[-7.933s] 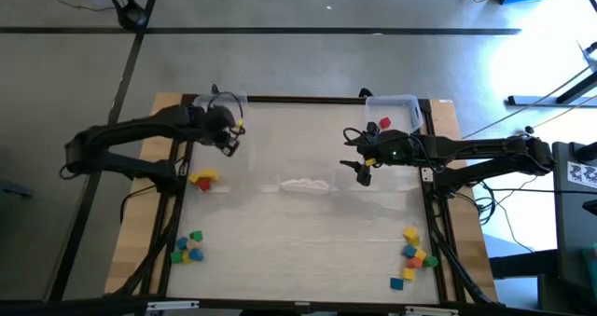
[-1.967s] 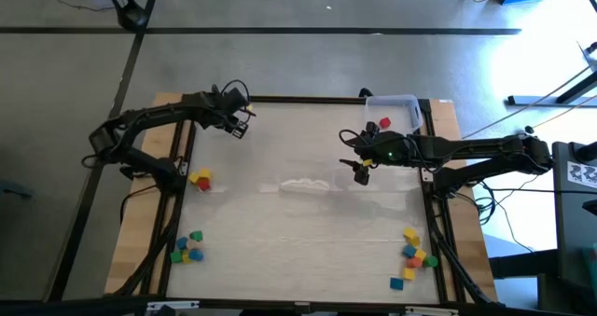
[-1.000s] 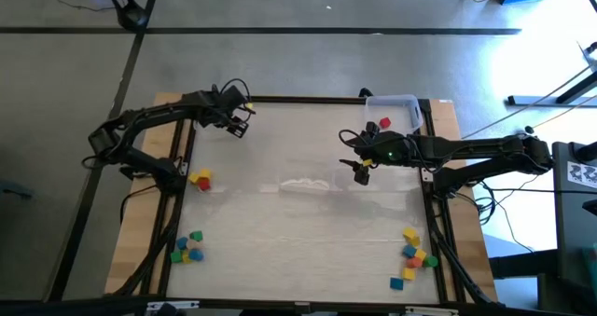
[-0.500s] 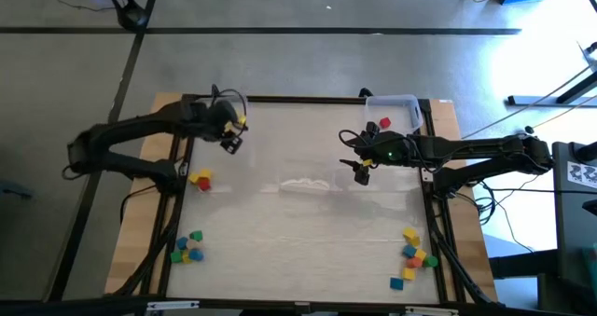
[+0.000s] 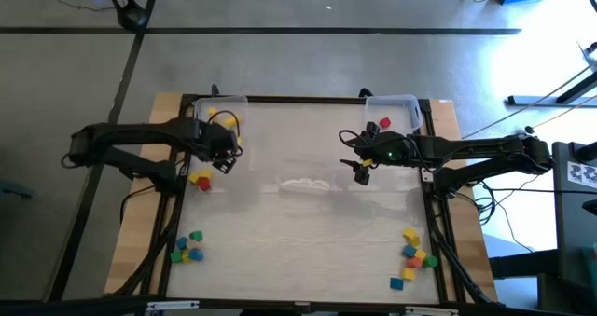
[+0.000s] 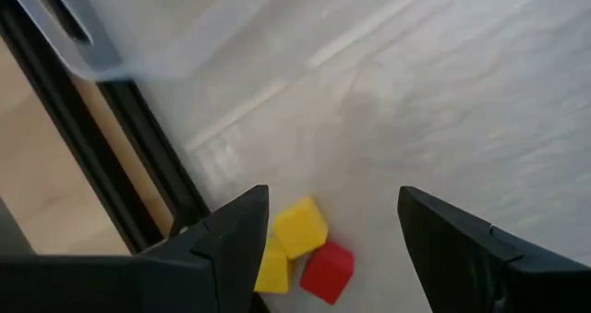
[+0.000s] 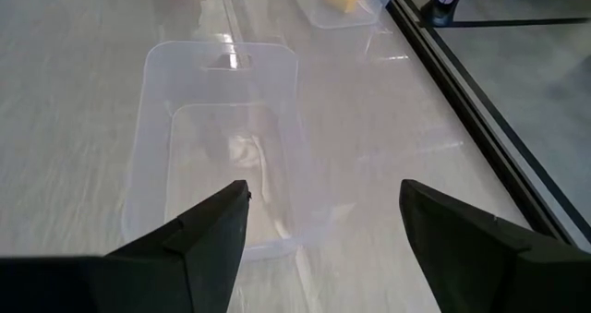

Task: Sort blocks by size
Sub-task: Put the yellow square block into the bottom transparent bin

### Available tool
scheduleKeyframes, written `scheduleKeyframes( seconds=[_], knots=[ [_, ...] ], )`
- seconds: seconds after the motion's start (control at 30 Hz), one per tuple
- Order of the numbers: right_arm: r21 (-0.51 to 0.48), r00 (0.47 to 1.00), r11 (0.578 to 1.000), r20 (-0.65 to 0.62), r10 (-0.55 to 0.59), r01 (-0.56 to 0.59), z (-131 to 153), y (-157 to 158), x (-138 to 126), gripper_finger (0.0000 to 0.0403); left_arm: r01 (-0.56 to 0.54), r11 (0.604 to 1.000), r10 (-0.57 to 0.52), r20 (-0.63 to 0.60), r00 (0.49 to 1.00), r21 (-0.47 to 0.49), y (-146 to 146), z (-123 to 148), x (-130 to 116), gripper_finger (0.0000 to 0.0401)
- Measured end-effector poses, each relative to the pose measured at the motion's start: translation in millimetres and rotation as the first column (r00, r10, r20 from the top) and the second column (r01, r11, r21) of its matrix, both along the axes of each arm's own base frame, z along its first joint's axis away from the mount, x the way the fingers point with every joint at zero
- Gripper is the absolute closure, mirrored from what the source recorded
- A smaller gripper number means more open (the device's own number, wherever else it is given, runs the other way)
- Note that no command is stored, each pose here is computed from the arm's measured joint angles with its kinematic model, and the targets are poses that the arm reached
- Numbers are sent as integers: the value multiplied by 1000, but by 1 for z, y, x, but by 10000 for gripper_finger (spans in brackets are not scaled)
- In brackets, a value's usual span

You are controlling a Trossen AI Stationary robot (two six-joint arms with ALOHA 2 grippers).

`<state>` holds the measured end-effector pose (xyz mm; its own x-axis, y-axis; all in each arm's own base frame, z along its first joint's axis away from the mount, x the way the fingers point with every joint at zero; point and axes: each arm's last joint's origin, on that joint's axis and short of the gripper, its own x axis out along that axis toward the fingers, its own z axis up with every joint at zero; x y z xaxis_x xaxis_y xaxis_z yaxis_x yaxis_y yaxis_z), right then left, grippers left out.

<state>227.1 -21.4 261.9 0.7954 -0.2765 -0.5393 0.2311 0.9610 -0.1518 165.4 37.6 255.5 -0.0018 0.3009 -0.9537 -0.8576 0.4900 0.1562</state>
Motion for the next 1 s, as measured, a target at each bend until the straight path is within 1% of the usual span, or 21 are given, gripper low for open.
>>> scheduleKeyframes(
  seconds=[0.1, 0.23, 0.33, 0.5, 0.7, 0.87, 1.0],
  knots=[
    [1, 1000, 1000, -4, 0, 0, 0, 0, 0, 123, -6, 1000, 5, -45, 999, -29, -3, -15, -3, 171],
    [2, 1000, 1000, -5, 0, 0, 0, 0, 0, 123, -49, 996, 42, -96, 995, -73, -6, -32, -11, 171],
    [2, 1000, 1000, -5, 0, 0, 0, 0, 0, 123, -75, 994, 64, -124, 990, -84, -8, -43, -15, 171],
    [2, 1000, 1000, -3, 0, 0, 0, 0, 0, 123, -70, 993, 60, -104, 993, -95, -8, -57, -16, 171],
    [2, 1000, 1000, -3, 0, 0, 0, 0, 0, 123, -97, 985, 82, -103, 991, -141, -10, -76, -21, 171],
    [2, 1000, 1000, -3, 0, 0, 0, 0, 0, 123, -98, 978, 85, -74, 994, -183, -12, -89, -22, 171],
    [2, 1000, 1000, -3, 1, -1, 0, 0, 0, 123, -83, 978, 74, -56, 996, -191, -12, -91, -21, 171]
  ],
)
